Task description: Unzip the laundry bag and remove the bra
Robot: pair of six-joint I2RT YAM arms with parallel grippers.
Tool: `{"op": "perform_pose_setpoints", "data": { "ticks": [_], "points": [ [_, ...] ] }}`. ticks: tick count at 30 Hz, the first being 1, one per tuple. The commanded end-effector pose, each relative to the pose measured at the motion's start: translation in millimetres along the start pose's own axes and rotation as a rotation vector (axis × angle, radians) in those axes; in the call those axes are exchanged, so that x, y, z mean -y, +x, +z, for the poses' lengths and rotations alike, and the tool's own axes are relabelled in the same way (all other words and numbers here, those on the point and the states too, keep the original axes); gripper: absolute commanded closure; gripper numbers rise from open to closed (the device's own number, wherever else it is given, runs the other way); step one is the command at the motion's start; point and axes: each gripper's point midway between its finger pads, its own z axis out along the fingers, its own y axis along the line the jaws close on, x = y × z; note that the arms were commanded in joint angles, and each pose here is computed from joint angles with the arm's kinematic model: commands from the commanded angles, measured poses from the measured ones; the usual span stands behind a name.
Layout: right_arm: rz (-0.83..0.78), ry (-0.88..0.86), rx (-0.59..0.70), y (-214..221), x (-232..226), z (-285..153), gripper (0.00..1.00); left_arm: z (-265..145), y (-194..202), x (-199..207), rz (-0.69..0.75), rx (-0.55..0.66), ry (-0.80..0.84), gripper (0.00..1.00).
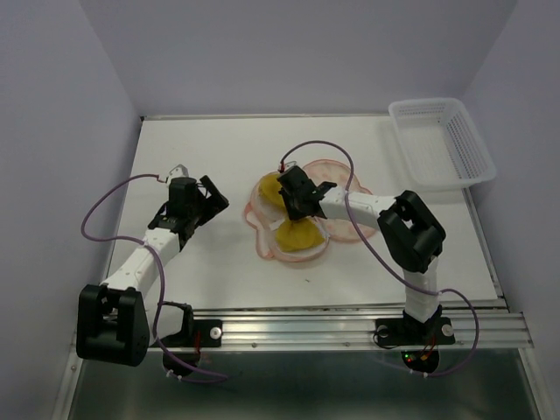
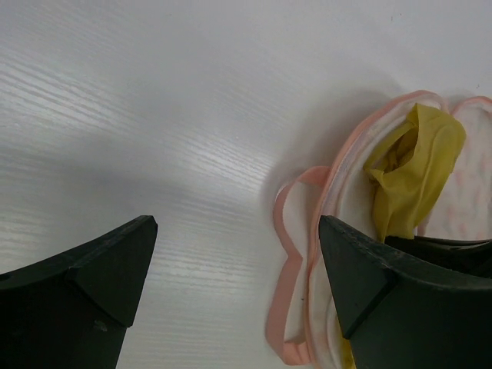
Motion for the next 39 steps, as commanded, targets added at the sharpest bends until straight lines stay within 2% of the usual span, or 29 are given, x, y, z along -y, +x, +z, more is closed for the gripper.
{"op": "perform_pose_setpoints", "data": {
  "ticks": [1,7,11,15,20,21,24,25,27,28,31,33,36,39],
  "points": [
    [0.022,0.018,0.088,-33,-2,-18,0.88,-7,-25,13,0.004,0.081,0.035,0.01],
    [0.014,-0.039,0.214,-73,-11,-60,0.99,-3,-22,13,0.008,0.069,0.034,0.01],
    [0.019,-0.028,0.311,-99,-4,-92,0.99,2,-19,14,0.006,0.053,0.039,0.01],
    [0.028,0.051,0.411,-127,23,-124,0.99,4,-22,17,0.009,0.060,0.047,0.01],
    [0.083,0.206,0.523,-172,107,-158,0.99,8,-23,24,0.023,0.042,0.069,0.01],
    [0.128,0.283,0.558,-186,147,-171,0.99,10,-22,24,0.027,0.032,0.069,0.01],
    [0.168,0.471,0.616,-204,221,-196,0.99,13,-22,26,0.027,0.024,0.072,0.01],
    [0.199,0.571,0.626,-207,265,-209,0.99,15,-20,26,0.032,0.014,0.071,0.01],
    [0.196,0.658,0.667,-217,303,-224,0.99,18,-19,25,0.036,0.007,0.065,0.01],
    [0.195,0.740,0.657,-213,338,-231,0.99,20,-18,24,0.037,0.003,0.059,0.01],
    [0.181,0.856,0.718,-225,380,-254,0.99,24,-14,23,0.048,-0.017,0.057,0.01],
    [0.167,0.967,0.711,-223,416,-264,0.98,26,-14,23,0.047,-0.021,0.052,0.01],
    [0.154,1.078,0.640,-212,452,-263,0.96,30,-11,22,0.047,-0.038,0.046,0.01],
    [0.155,1.103,0.572,-193,462,-244,0.91,33,-9,21,0.050,-0.049,0.043,0.01]
  ]
}}
